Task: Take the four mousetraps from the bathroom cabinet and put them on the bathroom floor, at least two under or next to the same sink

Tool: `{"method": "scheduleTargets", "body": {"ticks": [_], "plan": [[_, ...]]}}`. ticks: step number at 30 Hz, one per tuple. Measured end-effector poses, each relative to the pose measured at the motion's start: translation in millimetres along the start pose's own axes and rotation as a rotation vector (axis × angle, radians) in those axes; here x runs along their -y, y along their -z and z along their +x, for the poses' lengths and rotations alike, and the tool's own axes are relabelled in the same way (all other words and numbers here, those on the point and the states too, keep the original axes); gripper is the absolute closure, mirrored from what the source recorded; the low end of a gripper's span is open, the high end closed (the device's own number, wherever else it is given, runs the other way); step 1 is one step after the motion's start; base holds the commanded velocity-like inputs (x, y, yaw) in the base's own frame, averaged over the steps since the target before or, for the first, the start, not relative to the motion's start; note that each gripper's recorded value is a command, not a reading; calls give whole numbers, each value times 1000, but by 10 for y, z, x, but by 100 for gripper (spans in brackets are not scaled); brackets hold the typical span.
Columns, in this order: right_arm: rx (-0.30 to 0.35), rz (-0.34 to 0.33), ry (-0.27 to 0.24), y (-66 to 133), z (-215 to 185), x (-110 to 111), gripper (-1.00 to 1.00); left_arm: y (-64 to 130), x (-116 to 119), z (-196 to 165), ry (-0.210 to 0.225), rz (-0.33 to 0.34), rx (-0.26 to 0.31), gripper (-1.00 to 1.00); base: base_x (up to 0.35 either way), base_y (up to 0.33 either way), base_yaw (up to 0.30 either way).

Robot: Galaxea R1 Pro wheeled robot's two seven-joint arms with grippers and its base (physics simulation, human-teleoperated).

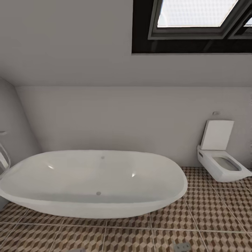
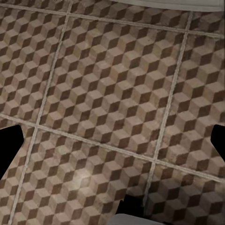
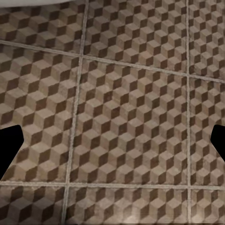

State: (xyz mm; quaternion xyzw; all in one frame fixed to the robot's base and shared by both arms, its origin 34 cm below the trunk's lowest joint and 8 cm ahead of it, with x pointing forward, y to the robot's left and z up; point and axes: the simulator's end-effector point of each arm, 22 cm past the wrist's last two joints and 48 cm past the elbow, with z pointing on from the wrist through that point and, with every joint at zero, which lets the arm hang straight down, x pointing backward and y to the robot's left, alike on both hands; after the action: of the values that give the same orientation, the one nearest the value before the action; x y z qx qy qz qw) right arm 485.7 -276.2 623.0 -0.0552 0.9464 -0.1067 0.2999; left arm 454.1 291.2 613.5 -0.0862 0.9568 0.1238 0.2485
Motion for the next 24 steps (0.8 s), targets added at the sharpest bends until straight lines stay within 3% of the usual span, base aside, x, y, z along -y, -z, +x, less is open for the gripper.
{"method": "scheduleTargets", "body": {"ticks": [24], "plan": [[-9, -1, 1, -7, 42, -8, -100, 1, 43, 46, -2, 7, -11, -100, 0, 0, -254]]}}
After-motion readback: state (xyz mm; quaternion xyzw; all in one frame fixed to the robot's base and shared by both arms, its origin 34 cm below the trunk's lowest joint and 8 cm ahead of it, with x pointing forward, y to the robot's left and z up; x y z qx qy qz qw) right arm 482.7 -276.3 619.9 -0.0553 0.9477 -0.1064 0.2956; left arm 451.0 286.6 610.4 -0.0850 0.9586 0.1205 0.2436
